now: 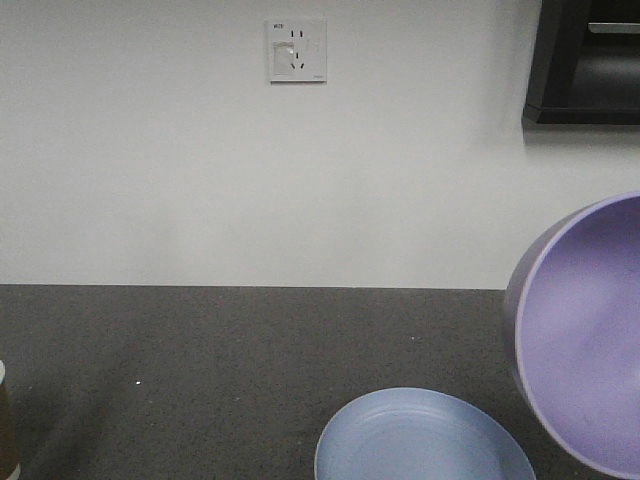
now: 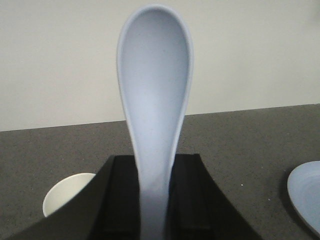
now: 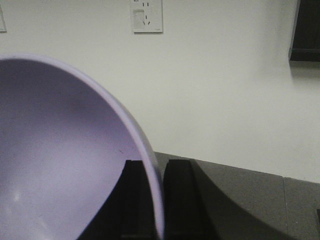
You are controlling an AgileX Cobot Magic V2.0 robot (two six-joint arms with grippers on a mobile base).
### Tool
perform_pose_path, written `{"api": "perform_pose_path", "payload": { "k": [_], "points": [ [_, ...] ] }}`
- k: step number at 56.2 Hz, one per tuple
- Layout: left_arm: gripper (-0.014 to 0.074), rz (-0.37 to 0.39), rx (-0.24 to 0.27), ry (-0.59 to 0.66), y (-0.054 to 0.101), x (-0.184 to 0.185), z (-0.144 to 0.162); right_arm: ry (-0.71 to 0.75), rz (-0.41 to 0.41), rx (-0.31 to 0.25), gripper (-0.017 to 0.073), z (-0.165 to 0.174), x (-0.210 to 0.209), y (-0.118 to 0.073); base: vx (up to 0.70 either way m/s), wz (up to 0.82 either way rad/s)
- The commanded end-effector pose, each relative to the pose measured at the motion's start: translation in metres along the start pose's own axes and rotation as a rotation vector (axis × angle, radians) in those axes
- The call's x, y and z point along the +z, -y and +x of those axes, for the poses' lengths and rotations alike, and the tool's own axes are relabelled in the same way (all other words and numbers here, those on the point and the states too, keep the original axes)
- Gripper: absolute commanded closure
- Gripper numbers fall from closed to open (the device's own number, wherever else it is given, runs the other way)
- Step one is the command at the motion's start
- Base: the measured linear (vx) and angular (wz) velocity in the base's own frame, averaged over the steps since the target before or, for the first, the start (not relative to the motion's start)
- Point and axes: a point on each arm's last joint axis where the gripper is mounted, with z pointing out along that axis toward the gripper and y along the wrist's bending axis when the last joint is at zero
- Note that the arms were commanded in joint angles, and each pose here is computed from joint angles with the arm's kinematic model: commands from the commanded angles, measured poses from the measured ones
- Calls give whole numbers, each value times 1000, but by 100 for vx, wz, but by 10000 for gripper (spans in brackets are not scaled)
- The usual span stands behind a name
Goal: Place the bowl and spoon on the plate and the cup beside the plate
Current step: 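Lower the lavender bowl onto the blue plate and open the right gripper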
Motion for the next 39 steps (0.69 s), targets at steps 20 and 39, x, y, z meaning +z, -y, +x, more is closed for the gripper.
{"api": "perform_pose_path", "payload": {
  "k": [20, 39],
  "points": [
    [600, 6, -11, 81, 1, -4, -12, 24, -70, 229, 568, -8, 25, 12, 0, 0],
    [600, 43, -72, 55, 4, -3, -10, -473, -89, 266, 568, 25, 104, 37, 0, 0]
  ]
}}
